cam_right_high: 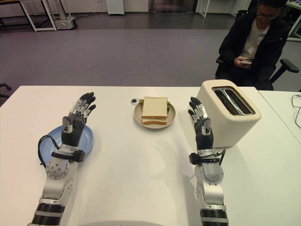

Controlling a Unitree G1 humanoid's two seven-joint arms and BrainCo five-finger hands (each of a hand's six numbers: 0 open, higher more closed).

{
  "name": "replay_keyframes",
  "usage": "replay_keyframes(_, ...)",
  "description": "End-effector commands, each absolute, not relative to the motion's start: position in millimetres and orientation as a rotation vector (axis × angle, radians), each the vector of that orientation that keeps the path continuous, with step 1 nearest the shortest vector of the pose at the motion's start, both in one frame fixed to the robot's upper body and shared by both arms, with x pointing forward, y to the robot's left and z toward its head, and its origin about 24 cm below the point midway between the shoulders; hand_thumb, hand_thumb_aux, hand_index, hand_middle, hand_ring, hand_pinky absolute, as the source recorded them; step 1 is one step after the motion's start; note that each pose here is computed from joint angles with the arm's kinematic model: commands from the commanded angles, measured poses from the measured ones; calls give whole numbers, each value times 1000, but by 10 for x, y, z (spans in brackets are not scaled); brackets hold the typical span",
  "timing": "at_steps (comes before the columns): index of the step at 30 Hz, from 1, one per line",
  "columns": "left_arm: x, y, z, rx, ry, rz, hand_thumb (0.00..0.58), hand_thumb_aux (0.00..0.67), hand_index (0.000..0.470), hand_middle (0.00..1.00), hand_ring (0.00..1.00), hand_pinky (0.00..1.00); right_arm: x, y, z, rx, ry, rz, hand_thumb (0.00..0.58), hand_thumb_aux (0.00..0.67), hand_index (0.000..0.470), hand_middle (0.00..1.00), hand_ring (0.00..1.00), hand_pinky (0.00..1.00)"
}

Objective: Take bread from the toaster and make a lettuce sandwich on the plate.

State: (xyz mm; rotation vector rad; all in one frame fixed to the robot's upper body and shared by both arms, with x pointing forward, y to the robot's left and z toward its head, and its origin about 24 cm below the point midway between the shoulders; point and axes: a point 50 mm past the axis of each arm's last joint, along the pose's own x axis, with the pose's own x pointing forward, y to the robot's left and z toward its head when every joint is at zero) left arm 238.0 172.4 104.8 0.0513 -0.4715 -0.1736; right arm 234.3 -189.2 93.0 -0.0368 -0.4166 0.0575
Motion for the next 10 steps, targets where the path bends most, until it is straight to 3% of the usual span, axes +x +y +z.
replay_keyframes(1,2381,1716,1040,29,-453,-165,0,0,0,0,0,0,2318,-1924,828,-33,-362,52,0,0,0,0,0,0)
replay_keyframes(10,2374,1746,1081,35,-447,-161,0,0,0,8,8,8,2337,-1998,785,-55,-313,44,0,0,0,0,0,0)
